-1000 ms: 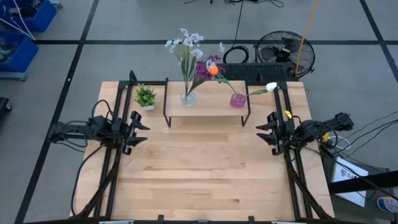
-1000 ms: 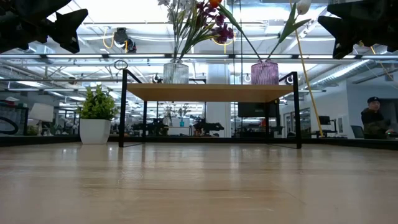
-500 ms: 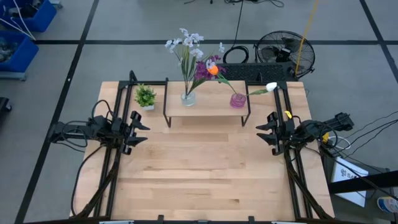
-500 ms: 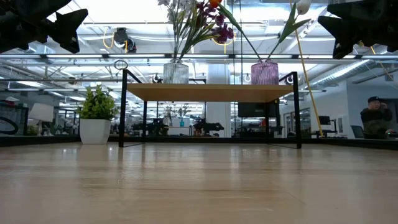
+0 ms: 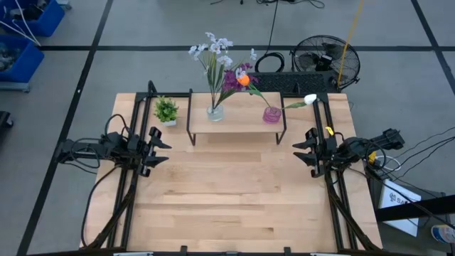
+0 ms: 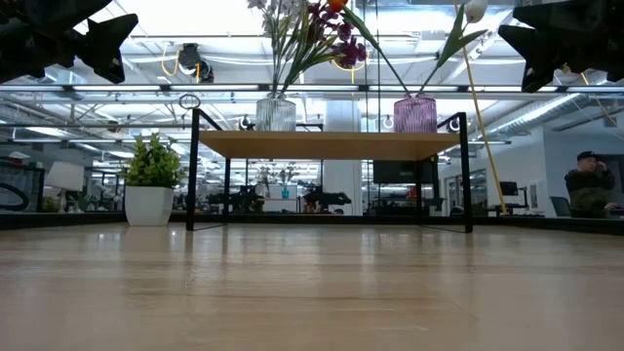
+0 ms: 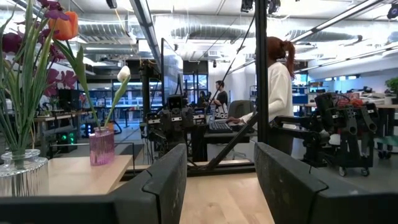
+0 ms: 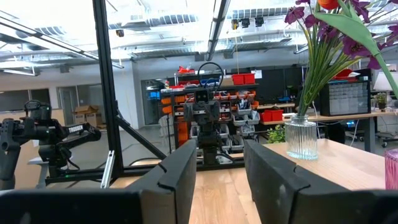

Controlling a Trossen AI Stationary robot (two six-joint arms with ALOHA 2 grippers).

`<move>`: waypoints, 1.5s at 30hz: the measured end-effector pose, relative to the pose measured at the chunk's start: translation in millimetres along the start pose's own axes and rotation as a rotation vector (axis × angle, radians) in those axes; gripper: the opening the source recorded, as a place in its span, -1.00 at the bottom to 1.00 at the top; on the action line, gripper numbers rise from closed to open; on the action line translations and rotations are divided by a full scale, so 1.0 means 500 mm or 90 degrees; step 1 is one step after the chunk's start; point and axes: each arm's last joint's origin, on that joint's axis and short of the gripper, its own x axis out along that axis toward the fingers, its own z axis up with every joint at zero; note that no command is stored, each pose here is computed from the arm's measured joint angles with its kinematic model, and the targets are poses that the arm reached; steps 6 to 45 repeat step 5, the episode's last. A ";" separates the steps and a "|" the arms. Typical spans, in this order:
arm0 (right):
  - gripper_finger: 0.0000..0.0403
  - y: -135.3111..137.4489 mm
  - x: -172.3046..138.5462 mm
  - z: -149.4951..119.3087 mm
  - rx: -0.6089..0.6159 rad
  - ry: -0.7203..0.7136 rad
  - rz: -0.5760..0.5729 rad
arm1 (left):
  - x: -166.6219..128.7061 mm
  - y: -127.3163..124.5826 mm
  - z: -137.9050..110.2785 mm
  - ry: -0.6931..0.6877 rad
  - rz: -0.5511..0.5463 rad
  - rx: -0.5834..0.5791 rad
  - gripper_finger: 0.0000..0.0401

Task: Pick and place flowers into a vace then onto a shelf
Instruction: Return to Home Position

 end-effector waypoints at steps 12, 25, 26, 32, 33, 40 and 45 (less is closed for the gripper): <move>-0.35 0.000 0.000 0.000 0.000 0.000 0.000 | 0.000 0.000 0.000 0.000 0.000 0.000 -0.05; -0.35 0.000 0.000 0.000 0.000 0.000 0.000 | 0.000 0.000 0.000 0.000 0.000 0.000 -0.05; -0.35 0.000 0.000 0.000 0.000 0.000 0.000 | 0.000 0.000 0.000 0.000 0.000 0.000 -0.05; -0.35 0.000 0.000 0.000 0.000 0.000 0.000 | 0.000 0.000 0.000 0.000 0.000 0.000 -0.05; -0.35 0.000 0.000 0.000 0.000 0.000 0.000 | 0.000 0.000 0.000 0.000 0.000 0.000 -0.05; -0.35 0.000 0.000 0.000 0.000 0.000 0.000 | 0.000 0.000 0.000 0.000 0.000 0.000 -0.05; -0.35 0.000 0.000 0.000 0.000 0.000 0.000 | 0.000 0.000 0.000 0.000 0.000 0.000 -0.05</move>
